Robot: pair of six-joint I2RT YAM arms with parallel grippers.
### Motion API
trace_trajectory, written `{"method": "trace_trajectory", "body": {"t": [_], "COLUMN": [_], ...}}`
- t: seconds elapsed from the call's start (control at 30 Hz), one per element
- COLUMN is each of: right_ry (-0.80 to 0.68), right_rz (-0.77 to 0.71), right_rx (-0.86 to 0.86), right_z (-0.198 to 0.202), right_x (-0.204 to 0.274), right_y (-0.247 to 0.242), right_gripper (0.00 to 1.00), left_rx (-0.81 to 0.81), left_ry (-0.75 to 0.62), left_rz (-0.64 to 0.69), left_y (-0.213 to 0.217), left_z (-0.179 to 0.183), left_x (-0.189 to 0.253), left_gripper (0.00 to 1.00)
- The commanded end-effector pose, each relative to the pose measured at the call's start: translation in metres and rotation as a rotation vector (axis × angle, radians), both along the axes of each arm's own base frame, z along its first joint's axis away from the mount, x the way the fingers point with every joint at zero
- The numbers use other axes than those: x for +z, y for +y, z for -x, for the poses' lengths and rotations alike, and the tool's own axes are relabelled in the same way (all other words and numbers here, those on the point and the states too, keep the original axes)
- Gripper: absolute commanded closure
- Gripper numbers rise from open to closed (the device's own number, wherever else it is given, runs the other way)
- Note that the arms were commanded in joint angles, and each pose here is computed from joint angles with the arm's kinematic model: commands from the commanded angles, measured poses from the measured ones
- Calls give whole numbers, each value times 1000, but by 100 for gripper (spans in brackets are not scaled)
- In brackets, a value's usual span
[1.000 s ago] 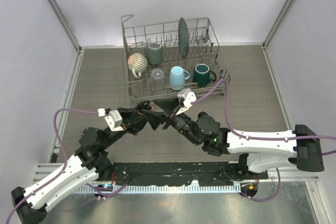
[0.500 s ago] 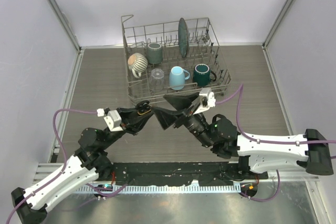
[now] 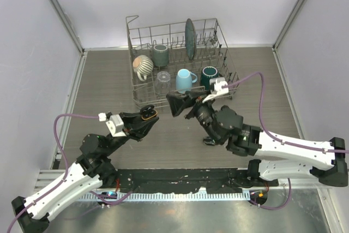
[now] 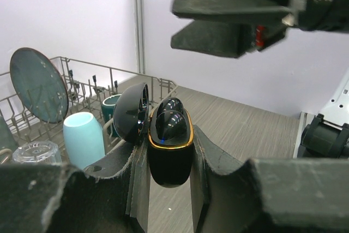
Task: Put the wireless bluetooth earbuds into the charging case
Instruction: Close the charging case.
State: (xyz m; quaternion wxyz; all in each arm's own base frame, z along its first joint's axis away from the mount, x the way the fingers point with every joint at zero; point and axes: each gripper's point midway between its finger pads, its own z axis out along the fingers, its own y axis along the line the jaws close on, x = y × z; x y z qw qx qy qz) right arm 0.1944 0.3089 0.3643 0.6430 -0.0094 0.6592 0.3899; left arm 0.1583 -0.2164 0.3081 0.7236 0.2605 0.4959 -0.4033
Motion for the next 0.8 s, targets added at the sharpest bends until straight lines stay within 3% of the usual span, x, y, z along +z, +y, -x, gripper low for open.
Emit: {"method": "trace_trajectory", "body": {"t": [0.0,0.13,0.27,0.33,0.4,0.5,0.63,0.67,0.77], "right_ry": [175,303,369,337,216,150,221,292,325], "right_rz": [114,67,-46,-55,-169,-263,-89,24,81], "right_rx": [-61,56,-106,-100,-16,30,29,48,168], "right_z": [-29,-43,-58,-54,-40,-30,-36,-39,-30], "right_x": [-19,-29,-21,-15,24,27,12,-17,-17], "right_y": [-15,-12,-38,-45,-51,-59,-46,-32,-7], "right_gripper": [10,10,10,9,9,9,9,9,9], "left_rx": [3,-4,-14,-23,-32,-43,-74,-94,-118], "left_ry": [-27,-21,-18,-15,-14,-15,-19,-21,-19], "left_rz": [63,59,53,47,49,41,35,25,16], "left_y": [7,5,4,2,2,-1,-5,-9,-13], "left_z": [5,5,6,7,8,9,12,14,16], "left_x": [25,24,25,23,24,22,24,22,22], "left_gripper": [100,100,100,100,100,100,100,100,100]}}
